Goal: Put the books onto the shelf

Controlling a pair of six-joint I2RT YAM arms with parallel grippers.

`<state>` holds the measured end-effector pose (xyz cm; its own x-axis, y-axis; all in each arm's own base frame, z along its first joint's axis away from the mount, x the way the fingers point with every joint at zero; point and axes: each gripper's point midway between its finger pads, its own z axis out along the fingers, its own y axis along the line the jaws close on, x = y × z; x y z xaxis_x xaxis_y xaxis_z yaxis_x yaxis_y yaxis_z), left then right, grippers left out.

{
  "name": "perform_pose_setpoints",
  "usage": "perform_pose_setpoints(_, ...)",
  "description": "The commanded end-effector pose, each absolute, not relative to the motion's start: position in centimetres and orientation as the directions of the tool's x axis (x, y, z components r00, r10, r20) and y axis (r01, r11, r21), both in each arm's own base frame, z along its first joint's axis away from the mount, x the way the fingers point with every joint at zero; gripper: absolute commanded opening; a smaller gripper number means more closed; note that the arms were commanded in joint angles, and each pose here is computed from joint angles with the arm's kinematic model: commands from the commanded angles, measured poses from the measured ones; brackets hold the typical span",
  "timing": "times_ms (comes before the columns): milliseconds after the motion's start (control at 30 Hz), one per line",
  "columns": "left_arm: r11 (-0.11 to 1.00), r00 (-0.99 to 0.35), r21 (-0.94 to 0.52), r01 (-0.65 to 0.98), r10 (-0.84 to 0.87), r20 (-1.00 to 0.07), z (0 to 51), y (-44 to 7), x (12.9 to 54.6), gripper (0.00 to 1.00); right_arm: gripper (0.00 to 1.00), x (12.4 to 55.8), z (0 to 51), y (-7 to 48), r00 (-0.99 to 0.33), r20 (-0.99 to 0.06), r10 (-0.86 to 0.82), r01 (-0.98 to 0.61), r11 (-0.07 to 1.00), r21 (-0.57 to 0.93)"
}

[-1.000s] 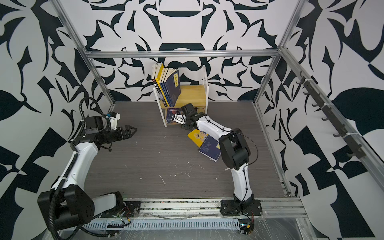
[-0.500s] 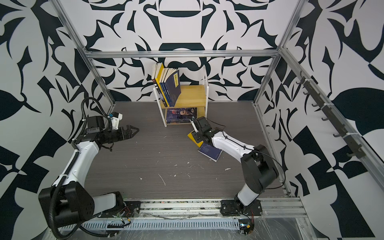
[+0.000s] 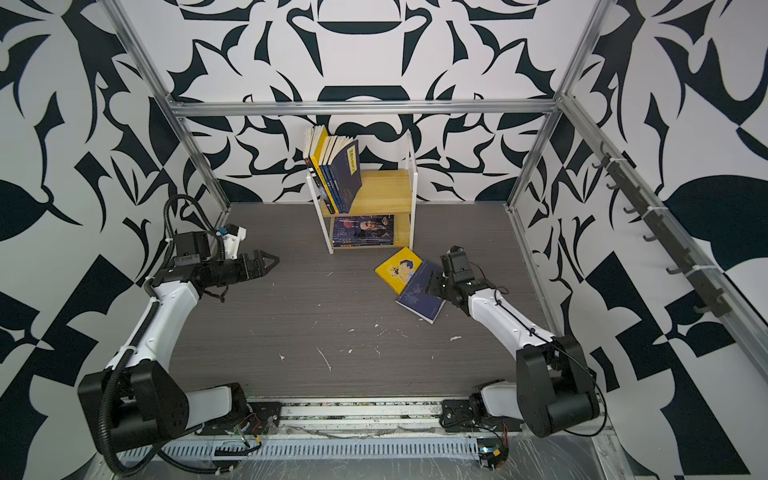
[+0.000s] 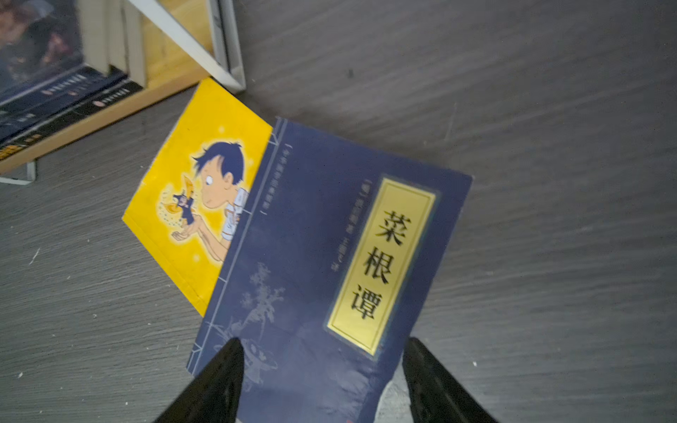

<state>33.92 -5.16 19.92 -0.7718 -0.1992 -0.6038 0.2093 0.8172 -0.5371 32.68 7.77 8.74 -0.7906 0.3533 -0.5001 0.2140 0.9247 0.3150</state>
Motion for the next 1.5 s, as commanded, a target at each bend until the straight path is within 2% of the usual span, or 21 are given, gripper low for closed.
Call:
perform_pose_setpoints(0,0.81,-0.776,-0.544,0.219,-0.193,-0.601,19.6,-5.4,33.9,1.0,0.72,31.8,8.0,7.4,-0.775,-0.44,0.453,0.298,0.877,0.377)
perform_pose_setpoints(200,0.808,-0.797,-0.555,0.196,-0.199,-0.571,18.5,-5.3,34.2,1.0,0.62,33.0,9.7,6.3,-0.755,-0.516,0.404,0.275,0.91,0.31)
perform_pose_setpoints(300,0.813,-0.794,-0.548,0.196,-0.197,-0.576,18.6,-5.2,34.2,1.0,0.58,34.6,10.9,7.0,-0.754,-0.529,0.39,0.244,0.913,0.326)
perform_pose_setpoints(400,0.816,-0.79,-0.544,0.195,-0.198,-0.58,18.6,-5.1,34.1,1.0,0.59,35.6,10.5,7.3,-0.77,-0.505,0.391,0.255,0.913,0.318)
perform_pose_setpoints(567,0.815,-0.788,-0.545,0.198,-0.198,-0.583,18.8,-5.1,34.0,1.0,0.68,35.1,8.4,5.9,-0.761,-0.476,0.44,0.345,0.897,0.276)
perform_pose_setpoints(867,0.816,-0.79,-0.544,0.194,-0.199,-0.58,18.6,-5.0,34.1,1.0,0.72,32.9,4.5,5.5,-0.727,-0.301,0.617,0.452,0.76,0.466)
perform_pose_setpoints(1033,0.817,-0.792,-0.545,0.187,-0.203,-0.575,18.5,-4.8,34.3,1.0,0.71,32.6,3.0,5.9,-0.693,-0.189,0.696,0.474,0.637,0.608)
perform_pose_setpoints(1300,0.818,-0.793,-0.546,0.18,-0.207,-0.573,18.4,-4.7,34.3,1.0,0.58,32.8,1.7,6.7,-0.688,-0.129,0.714,0.45,0.559,0.696)
perform_pose_setpoints(1467,0.818,-0.793,-0.547,0.18,-0.208,-0.572,18.5,-4.7,34.3,1.0,0.48,32.7,1.3,6.4,-0.678,-0.129,0.724,0.453,0.55,0.702)
